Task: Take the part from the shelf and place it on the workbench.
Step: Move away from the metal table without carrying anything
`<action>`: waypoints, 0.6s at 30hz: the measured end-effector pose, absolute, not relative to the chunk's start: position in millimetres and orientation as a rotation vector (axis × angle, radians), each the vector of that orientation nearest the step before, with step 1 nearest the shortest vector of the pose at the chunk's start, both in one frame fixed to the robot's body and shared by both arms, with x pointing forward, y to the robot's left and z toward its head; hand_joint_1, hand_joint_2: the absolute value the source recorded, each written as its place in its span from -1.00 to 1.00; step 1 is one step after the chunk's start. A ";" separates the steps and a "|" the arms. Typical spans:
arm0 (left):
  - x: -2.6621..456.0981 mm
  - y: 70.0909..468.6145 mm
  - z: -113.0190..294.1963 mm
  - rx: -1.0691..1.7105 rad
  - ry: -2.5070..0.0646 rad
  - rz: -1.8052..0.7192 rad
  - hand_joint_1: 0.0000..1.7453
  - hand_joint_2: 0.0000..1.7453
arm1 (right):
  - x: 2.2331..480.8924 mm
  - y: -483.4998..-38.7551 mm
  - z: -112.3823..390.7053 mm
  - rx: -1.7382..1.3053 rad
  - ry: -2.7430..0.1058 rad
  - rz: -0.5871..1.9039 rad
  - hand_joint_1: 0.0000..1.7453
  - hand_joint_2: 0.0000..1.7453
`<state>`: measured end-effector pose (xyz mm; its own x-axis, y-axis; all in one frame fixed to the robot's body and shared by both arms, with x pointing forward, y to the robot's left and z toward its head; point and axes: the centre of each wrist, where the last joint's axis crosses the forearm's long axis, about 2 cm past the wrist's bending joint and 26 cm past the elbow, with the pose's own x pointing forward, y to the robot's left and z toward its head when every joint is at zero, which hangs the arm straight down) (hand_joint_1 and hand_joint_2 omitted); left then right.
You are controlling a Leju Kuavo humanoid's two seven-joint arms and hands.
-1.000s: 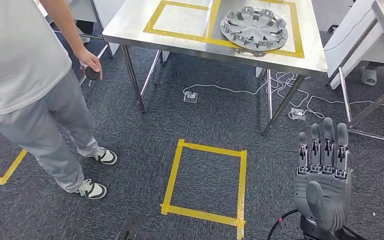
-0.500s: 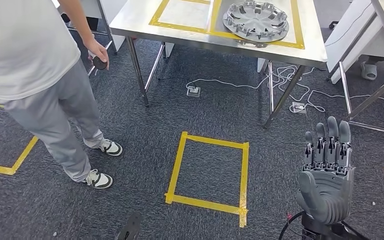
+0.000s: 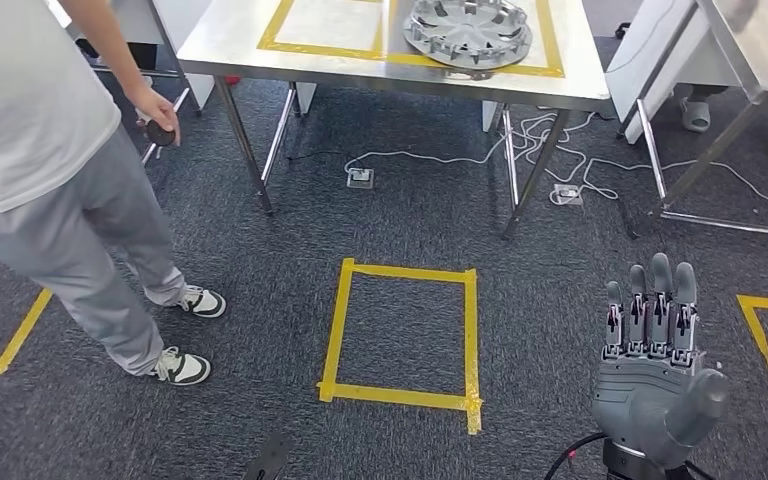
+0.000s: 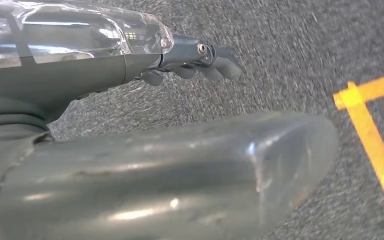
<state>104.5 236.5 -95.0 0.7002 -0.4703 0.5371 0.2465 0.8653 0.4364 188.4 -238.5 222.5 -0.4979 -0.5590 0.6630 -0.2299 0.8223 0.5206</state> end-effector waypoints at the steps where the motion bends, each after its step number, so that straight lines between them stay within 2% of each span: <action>1: 104.5 236.2 -95.0 0.346 -0.688 -0.411 -1.00 -1.00 | 187.7 -238.7 221.9 0.573 -2.100 -0.462 -1.00 -1.00; 18: 98.6 236.7 -96.4 0.346 -0.671 -0.449 -1.00 -1.00 | 184.1 -241.7 228.6 0.288 -2.264 -0.414 -1.00 -1.00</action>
